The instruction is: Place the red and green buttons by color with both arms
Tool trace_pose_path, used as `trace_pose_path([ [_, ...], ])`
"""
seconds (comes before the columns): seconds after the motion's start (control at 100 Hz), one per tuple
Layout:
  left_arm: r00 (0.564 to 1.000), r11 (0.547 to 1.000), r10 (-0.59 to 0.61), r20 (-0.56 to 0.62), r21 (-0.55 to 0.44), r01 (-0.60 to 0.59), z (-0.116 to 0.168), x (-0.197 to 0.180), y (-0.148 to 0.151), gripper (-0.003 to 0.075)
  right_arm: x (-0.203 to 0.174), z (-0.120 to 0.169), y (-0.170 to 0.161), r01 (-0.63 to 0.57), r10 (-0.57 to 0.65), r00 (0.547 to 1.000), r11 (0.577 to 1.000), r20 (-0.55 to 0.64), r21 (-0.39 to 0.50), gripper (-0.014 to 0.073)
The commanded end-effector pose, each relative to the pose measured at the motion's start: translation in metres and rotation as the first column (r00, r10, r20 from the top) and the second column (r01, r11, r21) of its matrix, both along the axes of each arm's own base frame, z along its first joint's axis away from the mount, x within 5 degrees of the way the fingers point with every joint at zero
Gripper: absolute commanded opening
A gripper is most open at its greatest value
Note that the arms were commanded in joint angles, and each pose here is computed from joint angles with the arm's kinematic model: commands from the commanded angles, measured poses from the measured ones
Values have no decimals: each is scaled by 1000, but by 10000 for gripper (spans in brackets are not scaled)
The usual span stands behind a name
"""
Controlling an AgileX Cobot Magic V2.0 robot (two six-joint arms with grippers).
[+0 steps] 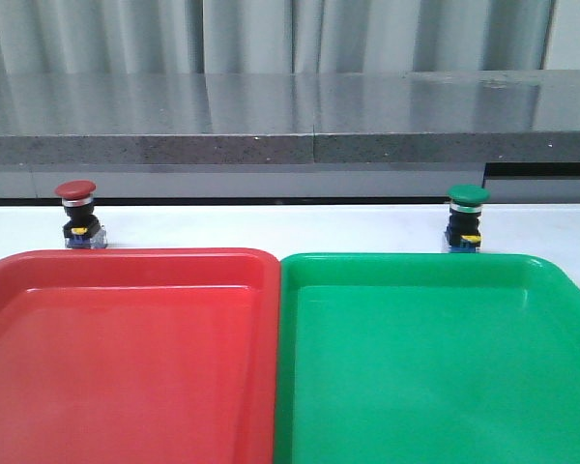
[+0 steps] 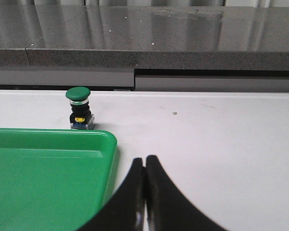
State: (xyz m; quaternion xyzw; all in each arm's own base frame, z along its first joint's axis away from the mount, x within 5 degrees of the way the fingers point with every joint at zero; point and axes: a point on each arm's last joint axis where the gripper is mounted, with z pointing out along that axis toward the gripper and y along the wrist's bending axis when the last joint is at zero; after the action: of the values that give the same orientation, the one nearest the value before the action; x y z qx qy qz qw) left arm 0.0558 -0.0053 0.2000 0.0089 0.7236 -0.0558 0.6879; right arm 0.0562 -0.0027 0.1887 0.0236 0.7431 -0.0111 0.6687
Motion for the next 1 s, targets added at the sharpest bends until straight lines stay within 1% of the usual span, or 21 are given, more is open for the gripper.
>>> trace_pose_path([
  [0.0, 997, 1000, 4, 71, -9, -3, -4, 0, 0, -19, -2, 14, 0, 7, -5, 992, 1000, 123, -16, -67],
  [0.31, 997, 1000, 4, 72, -9, -3, -4, 0, 0, -19, -2, 14, 0, 7, -5, 992, 1000, 123, -16, -67],
  [0.4, 997, 1000, 4, 71, -25, -2, -4, 0, 0, -19, -2, 14, 0, 7, -5, 992, 1000, 123, -16, -67],
  [0.52, 996, 999, 4, 88, -33, -1, 2, -1, 0, -19, -2, 14, 0, 7, -5, 992, 1000, 123, -16, -67],
  [0.69, 995, 999, 3, 103, -50, 3, 28, -2, 0, -19, -2, 14, 0, 7, -5, 992, 1000, 123, -16, -67],
  [0.78, 997, 998, 0, 77, -59, 5, 47, 1, 0, -19, -2, 14, 0, 7, -5, 993, 1000, 122, -16, -67],
  [0.9, 1000, 997, -11, -5, -82, 10, 74, 10, -2, -19, -2, 14, 0, 7, -5, 993, 1000, 122, -16, -67],
  [0.99, 994, 997, -20, -111, -72, 12, 93, 20, -4, -19, -2, 14, 0, 7, -5, 993, 1000, 122, -16, -67],
])
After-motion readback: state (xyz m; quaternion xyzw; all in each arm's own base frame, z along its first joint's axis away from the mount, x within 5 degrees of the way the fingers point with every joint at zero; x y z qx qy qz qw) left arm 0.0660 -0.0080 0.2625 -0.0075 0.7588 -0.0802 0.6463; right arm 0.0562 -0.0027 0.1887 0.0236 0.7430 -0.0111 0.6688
